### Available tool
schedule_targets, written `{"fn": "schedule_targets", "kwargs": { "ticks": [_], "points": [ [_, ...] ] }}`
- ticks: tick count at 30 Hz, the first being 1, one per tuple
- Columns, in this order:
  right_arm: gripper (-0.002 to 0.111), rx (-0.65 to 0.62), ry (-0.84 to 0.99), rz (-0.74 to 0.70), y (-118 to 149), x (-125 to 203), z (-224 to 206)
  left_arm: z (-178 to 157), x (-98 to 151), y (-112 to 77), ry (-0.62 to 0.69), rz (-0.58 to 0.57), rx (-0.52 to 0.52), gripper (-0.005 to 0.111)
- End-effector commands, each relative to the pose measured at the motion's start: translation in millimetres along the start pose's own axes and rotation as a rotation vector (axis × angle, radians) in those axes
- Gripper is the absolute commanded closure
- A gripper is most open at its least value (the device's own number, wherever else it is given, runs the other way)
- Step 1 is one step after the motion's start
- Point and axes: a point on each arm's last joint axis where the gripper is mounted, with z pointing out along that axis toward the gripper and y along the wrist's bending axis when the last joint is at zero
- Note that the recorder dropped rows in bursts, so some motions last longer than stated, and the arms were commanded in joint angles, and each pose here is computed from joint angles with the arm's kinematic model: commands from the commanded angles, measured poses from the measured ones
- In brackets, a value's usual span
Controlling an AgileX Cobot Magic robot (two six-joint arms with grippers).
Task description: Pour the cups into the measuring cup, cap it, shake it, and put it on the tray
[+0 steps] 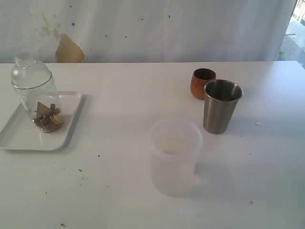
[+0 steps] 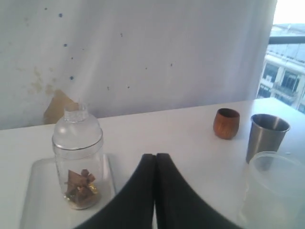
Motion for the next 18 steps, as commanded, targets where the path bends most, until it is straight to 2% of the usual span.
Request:
{"fn": "schedule_targets", "kwargs": {
  "ticks": [1,18],
  "points": [
    [0.108,0.001,-0.005,-0.005,-0.1,0.4,-0.1,-5.6,14.3,-3.5,-0.068,-0.072,0.041,0.107],
    [0.108,0.001,-0.005,-0.005,-0.1,0.4,-0.1,-3.9,21.3,-2.1,-0.059,-0.066,0.033,0.107]
  ]
}}
